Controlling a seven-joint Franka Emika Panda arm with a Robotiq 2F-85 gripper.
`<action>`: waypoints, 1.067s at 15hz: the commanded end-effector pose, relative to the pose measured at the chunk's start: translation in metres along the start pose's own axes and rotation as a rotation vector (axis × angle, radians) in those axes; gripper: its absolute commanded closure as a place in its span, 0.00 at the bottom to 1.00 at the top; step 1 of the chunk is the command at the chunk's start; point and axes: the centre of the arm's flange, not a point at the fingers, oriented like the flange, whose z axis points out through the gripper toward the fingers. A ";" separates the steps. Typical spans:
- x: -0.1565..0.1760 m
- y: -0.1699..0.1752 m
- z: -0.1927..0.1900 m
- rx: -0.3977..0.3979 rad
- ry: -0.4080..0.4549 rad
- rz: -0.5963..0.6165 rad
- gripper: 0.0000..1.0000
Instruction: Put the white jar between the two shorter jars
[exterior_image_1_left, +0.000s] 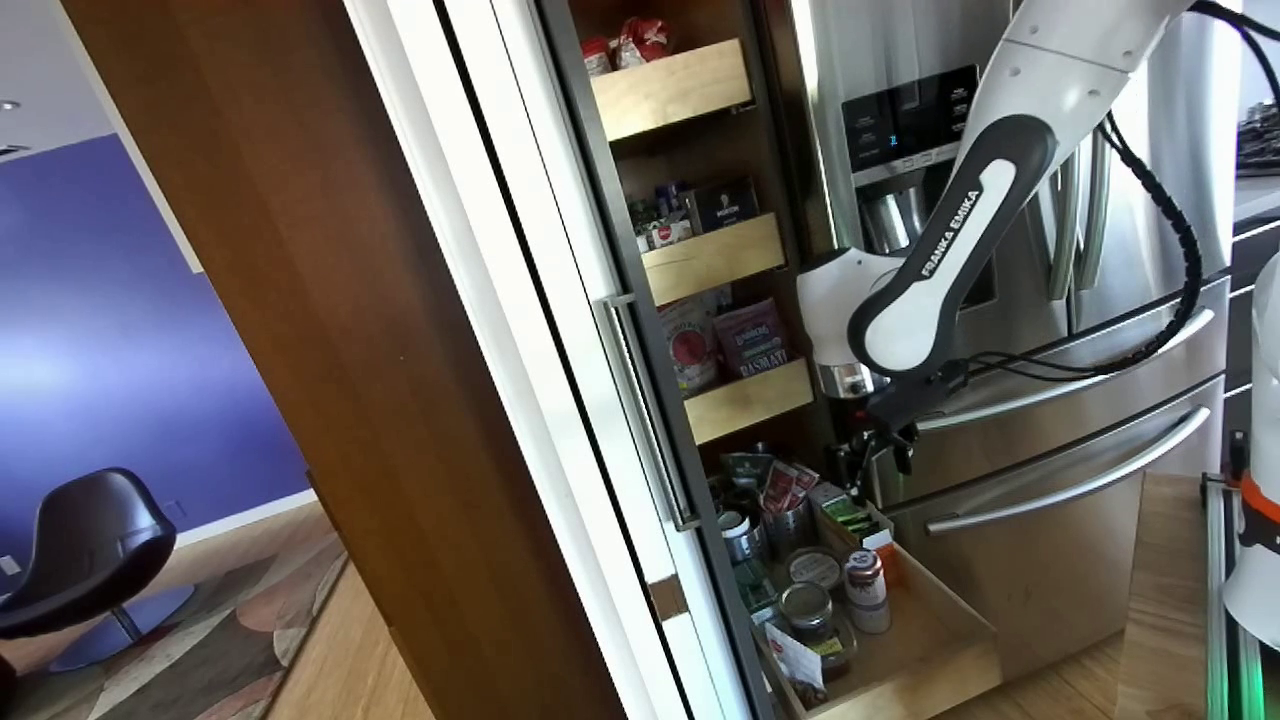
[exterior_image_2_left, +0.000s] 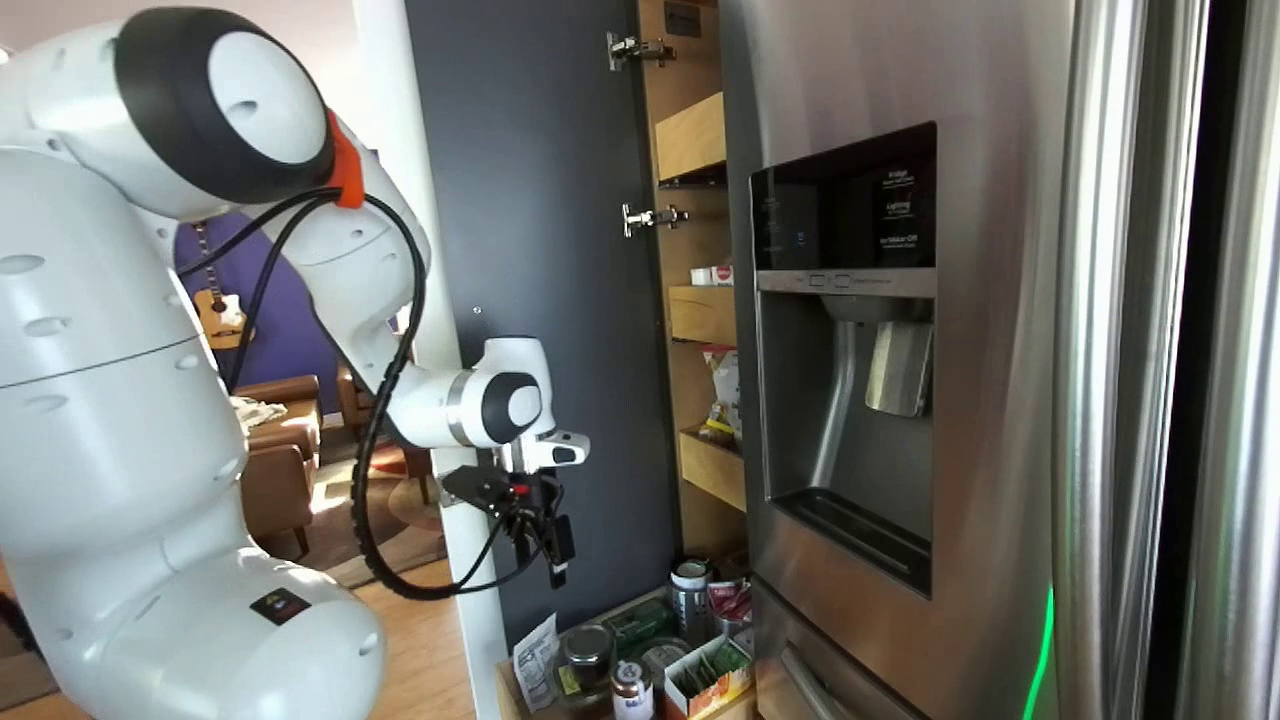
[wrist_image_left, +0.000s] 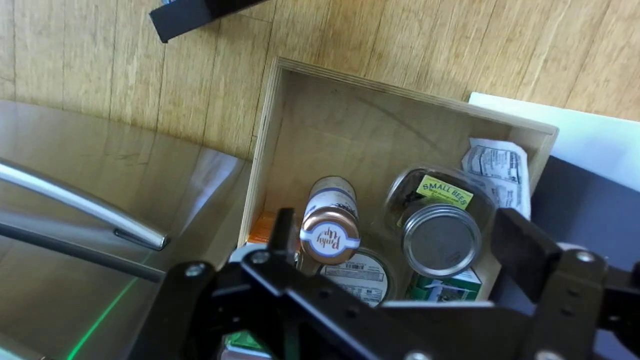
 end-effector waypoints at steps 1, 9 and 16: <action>0.014 0.002 0.057 -0.018 0.019 0.029 0.00; 0.024 0.040 0.100 -0.070 0.014 -0.018 0.00; 0.043 0.039 0.117 -0.050 0.029 -0.040 0.00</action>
